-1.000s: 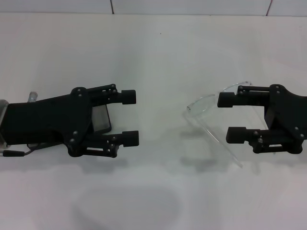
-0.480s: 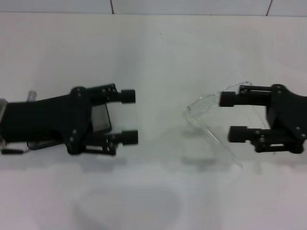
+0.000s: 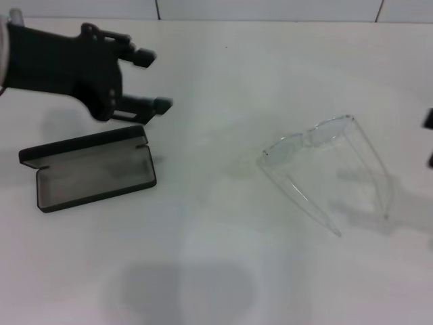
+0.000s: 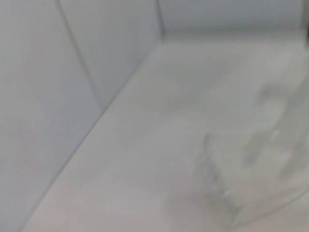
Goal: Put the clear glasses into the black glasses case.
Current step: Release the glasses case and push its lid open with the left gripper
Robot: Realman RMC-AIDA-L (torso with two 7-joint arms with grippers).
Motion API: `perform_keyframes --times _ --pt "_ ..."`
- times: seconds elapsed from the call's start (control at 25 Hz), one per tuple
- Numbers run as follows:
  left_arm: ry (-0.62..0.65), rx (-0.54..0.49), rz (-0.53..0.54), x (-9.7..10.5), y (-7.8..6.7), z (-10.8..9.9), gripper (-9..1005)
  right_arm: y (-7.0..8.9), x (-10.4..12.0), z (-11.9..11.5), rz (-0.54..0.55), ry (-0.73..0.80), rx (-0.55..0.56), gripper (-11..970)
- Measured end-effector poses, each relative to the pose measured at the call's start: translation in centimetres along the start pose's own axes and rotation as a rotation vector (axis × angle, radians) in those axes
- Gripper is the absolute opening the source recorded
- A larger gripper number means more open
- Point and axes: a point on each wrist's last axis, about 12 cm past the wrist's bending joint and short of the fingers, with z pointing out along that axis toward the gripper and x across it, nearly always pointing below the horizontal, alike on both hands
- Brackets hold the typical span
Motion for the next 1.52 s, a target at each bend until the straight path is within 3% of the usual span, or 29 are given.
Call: perform_keyframes --times 0.04,0.24,0.44,0.76,1.32,1.52 --pt "0.000 0.000 0.000 0.0 0.0 0.0 779 0.0 0.0 0.0 0.000 0.000 0.000 692" --pt "0.240 -0.098 0.071 -1.2 -0.9 1.6 731 1.4 0.1 -2.6 -0.025 -0.072 0.076 692" --pt "0.402 -0.147 0.081 -0.9 -1.3 3.4 722 1.1 -0.1 -2.3 -0.035 -0.072 0.074 692" --pt "0.469 -0.107 0.047 0.4 -1.1 5.6 723 0.4 -0.3 -1.5 -0.044 -0.057 0.066 692" --pt "0.575 -0.086 -0.018 2.8 1.2 7.0 723 0.3 -0.1 -1.6 -0.048 -0.052 0.082 692" --pt "0.587 -0.071 -0.017 3.1 1.3 7.2 722 0.4 0.0 -1.8 -0.045 -0.052 0.089 691"
